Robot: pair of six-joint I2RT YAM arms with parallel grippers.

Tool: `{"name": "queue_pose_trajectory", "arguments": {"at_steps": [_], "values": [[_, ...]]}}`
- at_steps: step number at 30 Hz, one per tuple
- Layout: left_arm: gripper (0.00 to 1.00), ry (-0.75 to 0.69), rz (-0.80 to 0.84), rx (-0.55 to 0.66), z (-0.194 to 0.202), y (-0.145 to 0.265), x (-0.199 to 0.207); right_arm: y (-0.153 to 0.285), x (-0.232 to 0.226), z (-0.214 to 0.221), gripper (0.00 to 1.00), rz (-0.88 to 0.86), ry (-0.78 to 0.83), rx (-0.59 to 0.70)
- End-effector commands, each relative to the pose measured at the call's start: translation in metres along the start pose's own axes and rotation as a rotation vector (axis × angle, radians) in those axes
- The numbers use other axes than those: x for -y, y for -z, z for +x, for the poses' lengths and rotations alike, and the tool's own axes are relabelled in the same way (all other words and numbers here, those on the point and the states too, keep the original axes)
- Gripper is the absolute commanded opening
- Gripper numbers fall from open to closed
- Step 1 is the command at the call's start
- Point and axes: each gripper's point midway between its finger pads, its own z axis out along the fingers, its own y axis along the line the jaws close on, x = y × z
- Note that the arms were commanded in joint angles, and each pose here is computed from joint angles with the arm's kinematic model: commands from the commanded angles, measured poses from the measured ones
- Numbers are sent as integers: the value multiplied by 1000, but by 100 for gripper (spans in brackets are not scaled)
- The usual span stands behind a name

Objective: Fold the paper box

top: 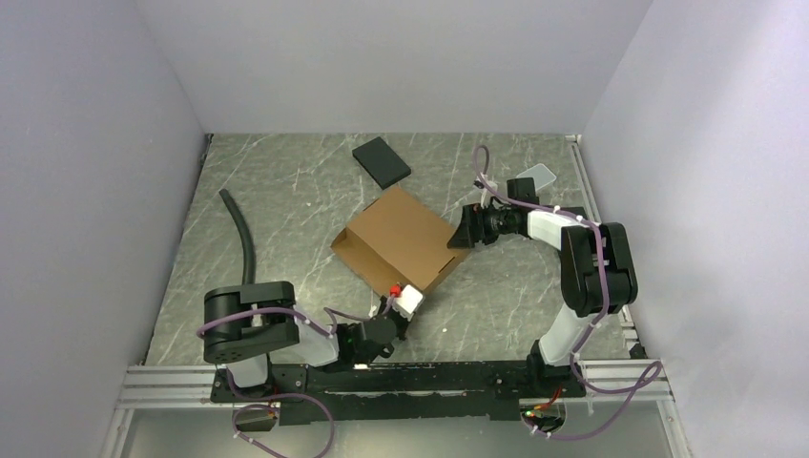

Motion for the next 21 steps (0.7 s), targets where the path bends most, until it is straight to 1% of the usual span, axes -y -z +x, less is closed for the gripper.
{"name": "queue_pose_trajectory", "arguments": {"at_steps": [1,13,15,17,21], "values": [[0,95,9,60,-21,1,-1,1,9,-10,78,10,-22,11],[0,92,39,53,-35,-5,7,0,1,-8,75,-37,-20,6],[0,98,38,42,-38,-7,7,0,-3,-8,75,-50,-13,2],[0,100,28,-6,-35,-10,4,-2,-7,-7,73,-59,0,-6],[0,109,39,-33,-43,-13,3,-4,-13,-6,71,-67,21,-16]]}}
